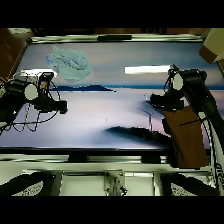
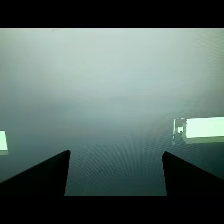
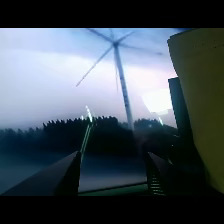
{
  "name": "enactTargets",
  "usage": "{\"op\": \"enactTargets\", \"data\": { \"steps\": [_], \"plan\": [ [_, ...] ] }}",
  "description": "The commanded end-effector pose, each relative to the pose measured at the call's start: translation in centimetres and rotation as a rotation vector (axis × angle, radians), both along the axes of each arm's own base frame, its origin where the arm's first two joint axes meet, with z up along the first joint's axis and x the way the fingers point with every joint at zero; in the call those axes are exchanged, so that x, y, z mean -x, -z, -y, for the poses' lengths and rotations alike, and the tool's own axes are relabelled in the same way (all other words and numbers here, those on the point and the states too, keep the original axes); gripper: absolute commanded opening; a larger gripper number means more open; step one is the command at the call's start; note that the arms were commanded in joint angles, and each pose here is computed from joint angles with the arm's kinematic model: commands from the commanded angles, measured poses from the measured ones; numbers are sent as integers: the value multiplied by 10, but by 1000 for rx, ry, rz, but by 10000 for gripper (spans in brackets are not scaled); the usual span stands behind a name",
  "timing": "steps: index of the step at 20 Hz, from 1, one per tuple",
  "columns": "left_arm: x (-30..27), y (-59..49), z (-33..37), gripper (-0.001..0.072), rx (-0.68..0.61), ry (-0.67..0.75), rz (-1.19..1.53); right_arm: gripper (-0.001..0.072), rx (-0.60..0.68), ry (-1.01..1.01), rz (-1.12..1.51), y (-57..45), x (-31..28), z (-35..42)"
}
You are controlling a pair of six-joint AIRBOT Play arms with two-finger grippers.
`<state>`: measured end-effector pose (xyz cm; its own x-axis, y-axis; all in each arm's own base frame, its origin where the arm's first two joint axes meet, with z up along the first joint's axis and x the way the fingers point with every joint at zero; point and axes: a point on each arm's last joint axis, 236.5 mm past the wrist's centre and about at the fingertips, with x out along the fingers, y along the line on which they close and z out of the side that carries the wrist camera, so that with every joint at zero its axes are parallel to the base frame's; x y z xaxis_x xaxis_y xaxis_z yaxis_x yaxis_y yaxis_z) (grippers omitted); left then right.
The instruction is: Fold the shirts.
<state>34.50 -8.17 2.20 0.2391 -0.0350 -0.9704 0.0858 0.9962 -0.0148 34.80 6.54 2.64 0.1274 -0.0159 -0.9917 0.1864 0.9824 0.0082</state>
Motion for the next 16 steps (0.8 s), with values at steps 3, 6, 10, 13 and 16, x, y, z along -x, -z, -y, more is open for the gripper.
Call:
{"op": "enactTargets", "data": {
  "steps": [3, 6, 10, 13, 16],
  "plan": [
    [0, 0, 0, 716, 0, 0, 0, 519, -1, 0, 0, 0, 0, 0],
    [0, 0, 0, 715, 0, 0, 0, 519, 0, -1, 0, 0, 0, 0],
    [0, -1, 11, 716, 65, -83, -5, 519, 0, -1, 0, 0, 0, 0],
    [-29, -4, 24, 715, 133, -92, 118, 519, 0, 0, -3, 0, 0, 0],
    [-77, 0, 36, 715, 196, -111, 249, 519, -15, -4, 68, -3, -16, -4]
  ]
}}
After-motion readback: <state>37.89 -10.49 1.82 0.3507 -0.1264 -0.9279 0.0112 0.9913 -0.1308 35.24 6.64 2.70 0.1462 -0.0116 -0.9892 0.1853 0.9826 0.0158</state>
